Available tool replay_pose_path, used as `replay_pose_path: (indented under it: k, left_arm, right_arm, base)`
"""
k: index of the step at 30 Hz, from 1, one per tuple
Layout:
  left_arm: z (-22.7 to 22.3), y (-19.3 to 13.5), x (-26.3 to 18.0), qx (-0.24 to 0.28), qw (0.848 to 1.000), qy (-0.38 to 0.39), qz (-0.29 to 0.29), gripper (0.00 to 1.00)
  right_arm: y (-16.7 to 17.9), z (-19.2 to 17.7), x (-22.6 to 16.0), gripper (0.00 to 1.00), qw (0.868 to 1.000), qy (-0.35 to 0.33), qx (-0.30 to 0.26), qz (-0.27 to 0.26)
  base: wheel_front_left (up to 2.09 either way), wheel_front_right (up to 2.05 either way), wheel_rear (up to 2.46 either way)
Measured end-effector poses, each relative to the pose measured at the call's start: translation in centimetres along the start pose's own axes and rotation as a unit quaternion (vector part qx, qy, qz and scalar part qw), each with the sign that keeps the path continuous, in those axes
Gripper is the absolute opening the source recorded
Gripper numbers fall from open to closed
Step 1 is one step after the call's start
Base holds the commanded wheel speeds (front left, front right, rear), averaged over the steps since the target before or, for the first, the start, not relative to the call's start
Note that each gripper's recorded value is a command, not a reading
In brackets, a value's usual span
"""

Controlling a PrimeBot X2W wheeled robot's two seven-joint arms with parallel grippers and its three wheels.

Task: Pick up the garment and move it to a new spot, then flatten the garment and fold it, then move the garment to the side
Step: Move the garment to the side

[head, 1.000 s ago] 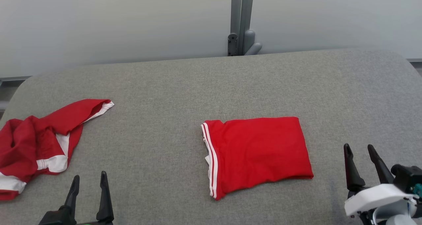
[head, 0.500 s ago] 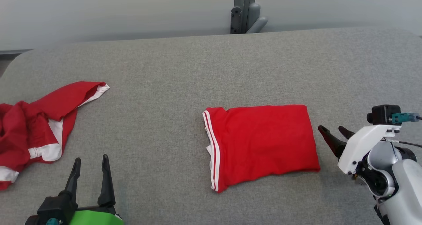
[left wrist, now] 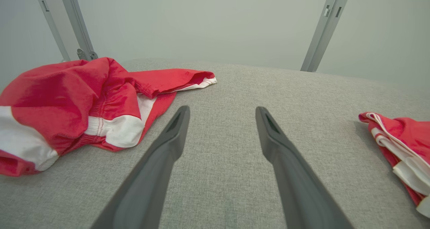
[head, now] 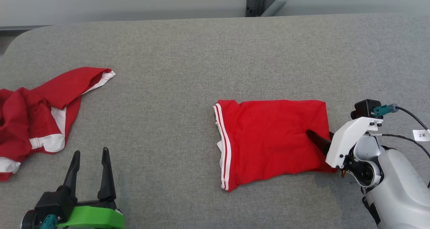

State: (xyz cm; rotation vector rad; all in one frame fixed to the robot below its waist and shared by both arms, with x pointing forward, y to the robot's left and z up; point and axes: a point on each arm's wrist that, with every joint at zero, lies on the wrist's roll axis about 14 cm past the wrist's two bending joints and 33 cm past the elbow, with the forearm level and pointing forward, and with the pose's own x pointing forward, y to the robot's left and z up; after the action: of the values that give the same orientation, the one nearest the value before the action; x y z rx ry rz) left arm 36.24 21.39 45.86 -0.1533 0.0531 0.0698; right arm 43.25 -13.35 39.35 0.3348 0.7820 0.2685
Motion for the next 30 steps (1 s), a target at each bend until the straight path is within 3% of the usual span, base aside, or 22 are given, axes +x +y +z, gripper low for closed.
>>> replay_pose_path:
  k: [2,9,16,23,30]
  left_arm:
    - [0.0,0.0,0.1,0.000,1.000,0.001,0.000,1.00]
    - [0.0,-0.8,0.9,0.000,1.000,-0.001,-0.013,1.00]
    - [-0.3,-2.5,2.2,0.000,0.999,0.000,-0.040,1.00]
    - [-0.3,-6.0,4.8,-0.001,0.996,-0.009,-0.089,1.00]
    - [-1.5,-6.8,7.1,0.013,0.994,-0.003,-0.110,1.00]
  right_arm:
    - [0.2,-0.1,0.1,0.00,1.000,0.001,0.000,0.004]
    - [0.2,0.5,-0.2,0.00,1.000,-0.017,0.010,0.013]
    - [-2.2,3.0,-1.9,0.00,0.998,-0.067,-0.003,-0.014]
    - [-8.4,6.8,-4.6,0.00,0.988,-0.118,-0.023,-0.096]
    - [-15.3,11.9,-6.8,0.00,0.969,-0.155,-0.044,-0.188]
  base:
    - [0.00,0.00,0.00]
    - [0.00,0.00,0.00]
    - [0.00,0.00,0.00]
    - [0.00,0.00,0.00]
    - [0.00,0.00,0.00]
